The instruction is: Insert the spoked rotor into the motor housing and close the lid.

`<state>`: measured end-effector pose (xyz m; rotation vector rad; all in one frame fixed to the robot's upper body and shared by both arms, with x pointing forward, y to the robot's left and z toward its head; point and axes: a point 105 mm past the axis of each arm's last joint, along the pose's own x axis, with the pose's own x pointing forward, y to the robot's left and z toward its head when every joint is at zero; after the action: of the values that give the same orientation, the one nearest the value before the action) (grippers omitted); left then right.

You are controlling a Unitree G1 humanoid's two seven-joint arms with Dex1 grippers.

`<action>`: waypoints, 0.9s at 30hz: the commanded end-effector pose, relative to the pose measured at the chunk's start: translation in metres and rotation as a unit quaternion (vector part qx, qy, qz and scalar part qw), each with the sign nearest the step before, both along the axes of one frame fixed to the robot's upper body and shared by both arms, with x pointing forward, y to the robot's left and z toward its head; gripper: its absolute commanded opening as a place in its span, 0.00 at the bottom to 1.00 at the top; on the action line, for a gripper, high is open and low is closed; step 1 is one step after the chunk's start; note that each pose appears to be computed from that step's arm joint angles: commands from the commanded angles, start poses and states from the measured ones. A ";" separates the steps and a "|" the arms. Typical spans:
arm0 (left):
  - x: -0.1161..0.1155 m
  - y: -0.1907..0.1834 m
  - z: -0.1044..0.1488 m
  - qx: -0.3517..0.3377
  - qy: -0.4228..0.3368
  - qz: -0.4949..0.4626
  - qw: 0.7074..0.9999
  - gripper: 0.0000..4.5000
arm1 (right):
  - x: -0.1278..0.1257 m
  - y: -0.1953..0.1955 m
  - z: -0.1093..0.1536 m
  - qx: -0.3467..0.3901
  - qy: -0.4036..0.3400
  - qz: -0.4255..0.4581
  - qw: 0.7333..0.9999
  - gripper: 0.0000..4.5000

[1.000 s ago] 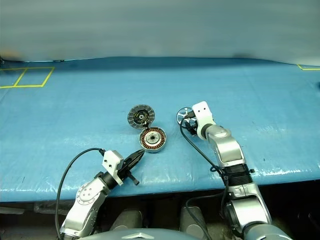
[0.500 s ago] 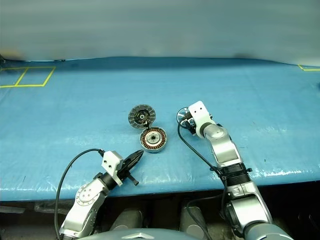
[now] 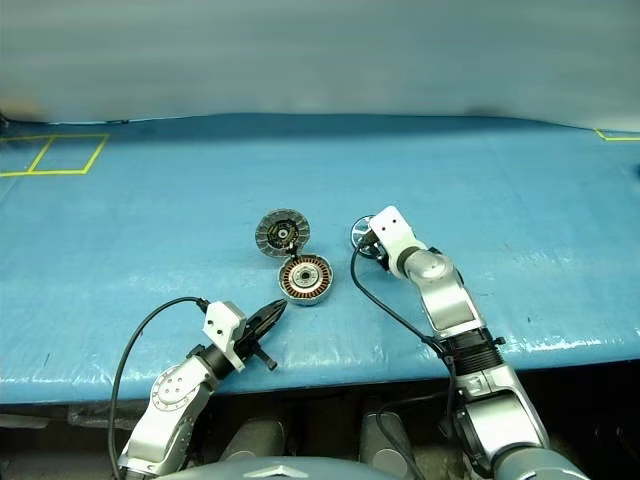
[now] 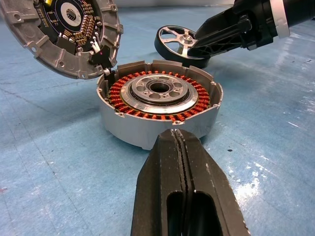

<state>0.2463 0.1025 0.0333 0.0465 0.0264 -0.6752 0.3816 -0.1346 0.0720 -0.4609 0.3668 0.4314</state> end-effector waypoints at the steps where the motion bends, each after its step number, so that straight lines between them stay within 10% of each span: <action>1: 0.002 0.001 0.007 0.000 -0.015 0.003 1.000 0.00 | 0.004 0.005 0.000 0.023 0.018 0.006 1.000 0.58; 5: 0.002 0.000 0.006 0.000 -0.014 0.003 1.000 0.00 | 0.004 0.009 -0.004 0.050 0.045 0.006 0.998 0.58; 12: 0.001 0.001 0.005 0.002 -0.012 0.009 1.000 0.00 | -0.001 0.006 -0.009 0.051 0.060 -0.011 0.997 0.27; 23: 0.001 -0.001 0.006 0.000 -0.014 0.005 1.000 0.00 | -0.034 0.009 0.020 0.068 -0.005 -0.010 0.998 0.25; 27: 0.002 -0.001 0.007 0.002 -0.015 0.002 1.000 0.00 | -0.055 0.011 0.050 0.036 -0.047 0.036 0.998 0.01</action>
<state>0.2468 0.1033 0.0327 0.0477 0.0284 -0.6602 0.3324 -0.1336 0.0917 -0.3938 0.3484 0.4483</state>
